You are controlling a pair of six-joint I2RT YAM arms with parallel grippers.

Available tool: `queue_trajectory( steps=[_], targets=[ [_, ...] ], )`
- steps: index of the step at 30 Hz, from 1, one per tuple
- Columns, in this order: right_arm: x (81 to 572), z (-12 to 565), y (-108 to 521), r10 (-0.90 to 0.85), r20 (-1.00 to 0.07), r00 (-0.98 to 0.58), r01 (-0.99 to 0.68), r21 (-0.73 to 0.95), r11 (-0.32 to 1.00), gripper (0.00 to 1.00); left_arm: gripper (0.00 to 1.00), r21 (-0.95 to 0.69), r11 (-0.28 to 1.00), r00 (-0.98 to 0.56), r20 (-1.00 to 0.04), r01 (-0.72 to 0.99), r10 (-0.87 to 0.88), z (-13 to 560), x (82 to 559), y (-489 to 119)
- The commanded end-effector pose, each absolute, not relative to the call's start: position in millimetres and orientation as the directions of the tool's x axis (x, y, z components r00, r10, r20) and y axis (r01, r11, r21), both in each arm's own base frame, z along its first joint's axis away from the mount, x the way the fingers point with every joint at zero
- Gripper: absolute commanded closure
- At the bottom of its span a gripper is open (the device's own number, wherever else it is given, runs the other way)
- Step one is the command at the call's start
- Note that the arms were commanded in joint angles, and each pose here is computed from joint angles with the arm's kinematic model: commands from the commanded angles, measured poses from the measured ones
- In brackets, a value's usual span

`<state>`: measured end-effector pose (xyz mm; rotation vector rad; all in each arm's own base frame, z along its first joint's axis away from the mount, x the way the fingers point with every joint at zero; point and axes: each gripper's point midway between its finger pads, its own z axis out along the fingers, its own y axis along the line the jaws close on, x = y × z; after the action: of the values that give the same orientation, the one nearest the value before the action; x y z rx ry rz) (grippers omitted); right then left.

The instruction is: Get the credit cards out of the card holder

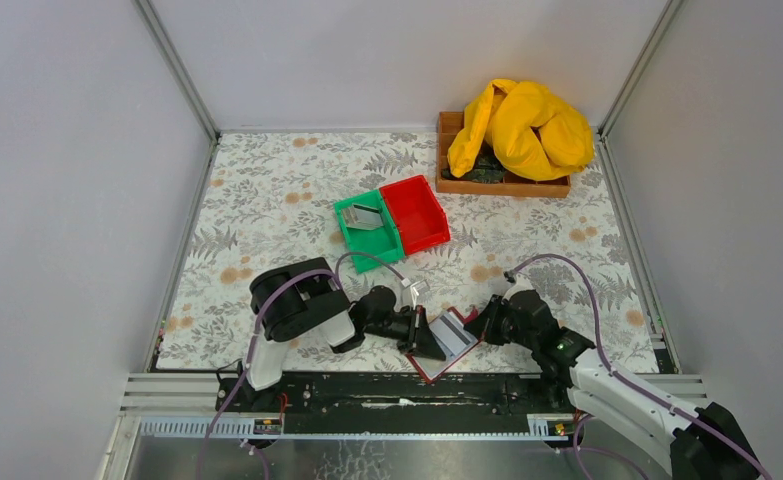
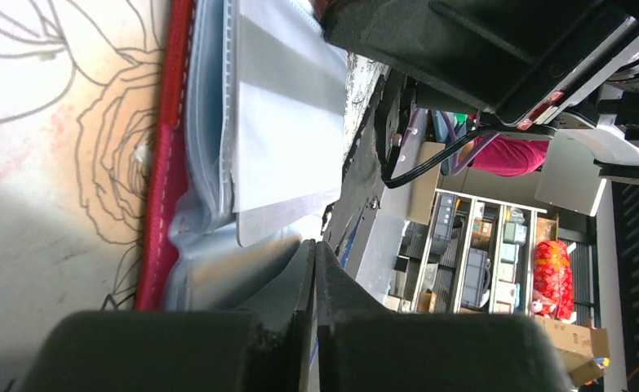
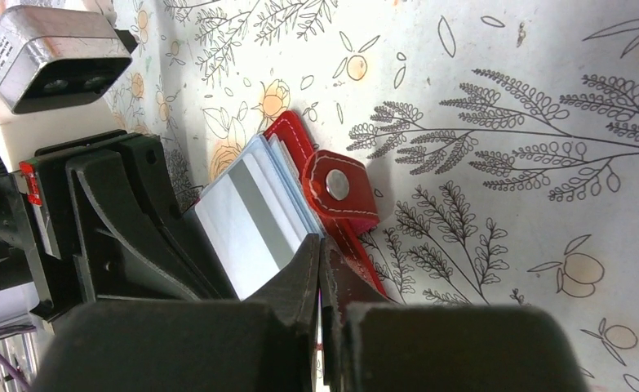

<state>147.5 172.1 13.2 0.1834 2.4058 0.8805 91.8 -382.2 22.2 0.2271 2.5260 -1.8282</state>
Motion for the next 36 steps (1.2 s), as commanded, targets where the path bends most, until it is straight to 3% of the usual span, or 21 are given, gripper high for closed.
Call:
queue_trajectory(
  steps=[1,3,8,20,29,36],
  targets=[
    [156.1,14.8,171.8,0.321,-0.490,-0.811,-0.072,0.627,0.776,1.00,0.97,-0.952,0.281,-0.988,-0.091,0.123,0.123,22.5,88.9,-376.6],
    [156.1,14.7,172.7,0.319,-0.487,-0.813,-0.072,0.629,0.774,1.00,0.96,-0.953,0.280,-0.989,-0.087,0.117,0.118,21.8,90.1,-376.1],
    [157.0,15.5,172.8,0.322,-0.490,-0.810,-0.073,0.630,0.773,1.00,0.81,-0.961,0.265,-0.994,-0.059,0.080,0.087,22.6,96.1,-377.4],
    [155.9,18.2,169.3,0.326,-0.496,-0.805,-0.071,0.626,0.777,1.00,0.84,-0.949,0.316,-1.000,-0.007,0.002,-0.017,-1.0,129.1,-368.2],
    [156.8,21.1,169.2,0.325,-0.502,-0.801,-0.076,0.624,0.778,1.00,0.84,-0.939,0.339,-0.997,-0.065,0.050,-0.032,8.5,147.0,-370.4],
    [160.0,32.4,171.8,0.312,-0.529,-0.789,-0.113,0.625,0.773,1.00,0.85,-0.933,0.347,-0.995,-0.100,0.098,0.013,20.4,133.9,-382.6]
  ],
)
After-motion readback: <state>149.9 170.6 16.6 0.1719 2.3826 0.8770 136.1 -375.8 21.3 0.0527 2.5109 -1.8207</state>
